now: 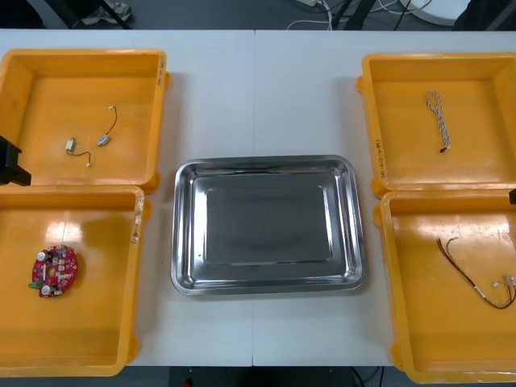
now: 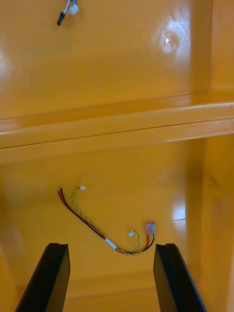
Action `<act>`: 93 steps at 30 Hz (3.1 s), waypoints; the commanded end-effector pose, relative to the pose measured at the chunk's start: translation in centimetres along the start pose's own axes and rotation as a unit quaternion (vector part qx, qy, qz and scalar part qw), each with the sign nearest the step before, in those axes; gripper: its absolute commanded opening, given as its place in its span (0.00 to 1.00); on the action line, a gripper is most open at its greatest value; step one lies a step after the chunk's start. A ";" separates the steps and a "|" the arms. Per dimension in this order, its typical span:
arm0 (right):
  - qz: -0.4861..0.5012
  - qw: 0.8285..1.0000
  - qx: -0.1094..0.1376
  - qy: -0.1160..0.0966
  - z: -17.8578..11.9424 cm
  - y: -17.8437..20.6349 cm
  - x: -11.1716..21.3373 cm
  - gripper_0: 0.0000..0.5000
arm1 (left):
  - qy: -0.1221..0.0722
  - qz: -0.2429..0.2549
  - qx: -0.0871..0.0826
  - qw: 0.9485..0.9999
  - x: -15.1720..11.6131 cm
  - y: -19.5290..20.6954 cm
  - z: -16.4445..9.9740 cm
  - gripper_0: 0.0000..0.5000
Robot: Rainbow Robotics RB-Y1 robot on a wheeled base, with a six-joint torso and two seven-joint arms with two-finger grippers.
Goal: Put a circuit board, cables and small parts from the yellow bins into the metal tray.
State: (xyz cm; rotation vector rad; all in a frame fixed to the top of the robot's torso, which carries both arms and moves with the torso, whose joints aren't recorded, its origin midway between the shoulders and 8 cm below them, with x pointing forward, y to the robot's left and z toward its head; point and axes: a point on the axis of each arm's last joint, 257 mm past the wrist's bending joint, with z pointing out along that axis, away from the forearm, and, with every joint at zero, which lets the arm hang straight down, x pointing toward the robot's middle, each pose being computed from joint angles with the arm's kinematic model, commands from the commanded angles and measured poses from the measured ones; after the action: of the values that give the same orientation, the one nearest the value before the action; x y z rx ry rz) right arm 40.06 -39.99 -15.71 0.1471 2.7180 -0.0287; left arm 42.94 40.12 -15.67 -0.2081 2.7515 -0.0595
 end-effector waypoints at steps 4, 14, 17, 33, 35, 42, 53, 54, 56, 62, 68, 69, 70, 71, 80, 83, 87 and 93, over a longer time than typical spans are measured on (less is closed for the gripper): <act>-0.019 0.999 0.021 -0.015 -1.8 -1.7 -0.7 1.00 | 0.014 -0.011 -0.029 0.999 1.2 2.5 -0.1 1.00; -0.028 0.999 0.025 -0.020 -2.0 -1.3 -0.6 1.00 | 0.002 0.000 -0.030 1.000 0.2 2.3 -1.1 1.00; -0.030 0.999 0.025 -0.016 -1.8 -1.4 -0.2 1.00 | -0.002 0.020 -0.035 0.999 0.1 2.4 -1.6 1.00; -0.052 0.998 0.034 -0.016 0.9 -1.9 4.1 1.00 | 0.013 0.176 -0.028 0.984 0.7 2.4 -2.8 1.00; -0.054 0.998 0.029 -0.017 1.3 -1.7 4.6 1.00 | 0.012 0.194 -0.029 0.981 0.7 2.3 -3.0 1.00; -0.069 0.997 0.004 -0.023 2.4 -0.8 5.8 1.00 | 0.010 0.277 -0.029 0.960 1.7 1.7 -2.7 1.00; -0.086 0.995 -0.017 -0.044 3.9 -0.3 7.5 1.00 | -0.012 0.388 -0.015 0.922 3.3 1.0 -0.8 1.00; -0.086 0.995 -0.018 -0.044 4.1 -0.4 7.8 1.00 | -0.014 0.397 -0.011 0.918 3.6 0.9 -0.5 1.00; -0.085 0.995 -0.019 -0.046 4.4 -0.5 8.2 1.00 | -0.019 0.414 -0.008 0.910 3.9 0.6 -0.2 1.00; -0.086 0.995 -0.019 -0.051 5.2 -1.1 9.4 1.00 | -0.034 0.457 0.001 0.889 5.1 0.1 1.2 1.00; -0.107 0.992 -0.012 -0.058 6.6 -1.0 10.4 1.00 | -0.041 0.503 -0.005 0.863 6.3 0.8 2.3 1.00; -0.112 0.992 -0.007 -0.061 7.0 -1.1 10.6 1.00 | -0.039 0.511 -0.008 0.859 6.5 1.1 2.5 1.00; -0.119 0.991 -0.003 -0.066 7.4 -1.0 10.6 1.00 | -0.039 0.523 -0.011 0.852 6.7 1.3 2.6 1.00; -0.125 0.990 0.003 -0.071 7.8 -1.1 10.7 1.00 | -0.038 0.533 -0.014 0.845 6.9 1.5 2.7 1.00; -0.168 0.984 0.005 -0.064 10.9 0.0 12.7 1.00 | -0.038 0.588 -0.020 0.808 8.6 2.9 3.7 1.00; -0.189 0.980 0.006 -0.058 11.3 0.4 13.4 1.00 | -0.045 0.606 -0.021 0.794 8.9 3.1 4.1 1.00; -0.230 0.972 0.004 -0.054 11.5 0.7 13.7 1.00 | -0.055 0.624 -0.023 0.779 9.1 3.2 4.5 1.00; -0.297 0.953 0.004 -0.064 12.1 0.4 13.3 1.00 | -0.063 0.660 -0.027 0.749 9.6 3.5 5.0 1.00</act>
State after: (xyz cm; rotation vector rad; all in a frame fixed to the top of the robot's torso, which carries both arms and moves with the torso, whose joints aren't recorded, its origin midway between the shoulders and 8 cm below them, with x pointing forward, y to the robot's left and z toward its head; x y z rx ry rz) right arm 33.10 -37.93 -32.03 -0.5516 2.5460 -0.1731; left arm 35.60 40.83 -25.21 1.3780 2.2782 0.2616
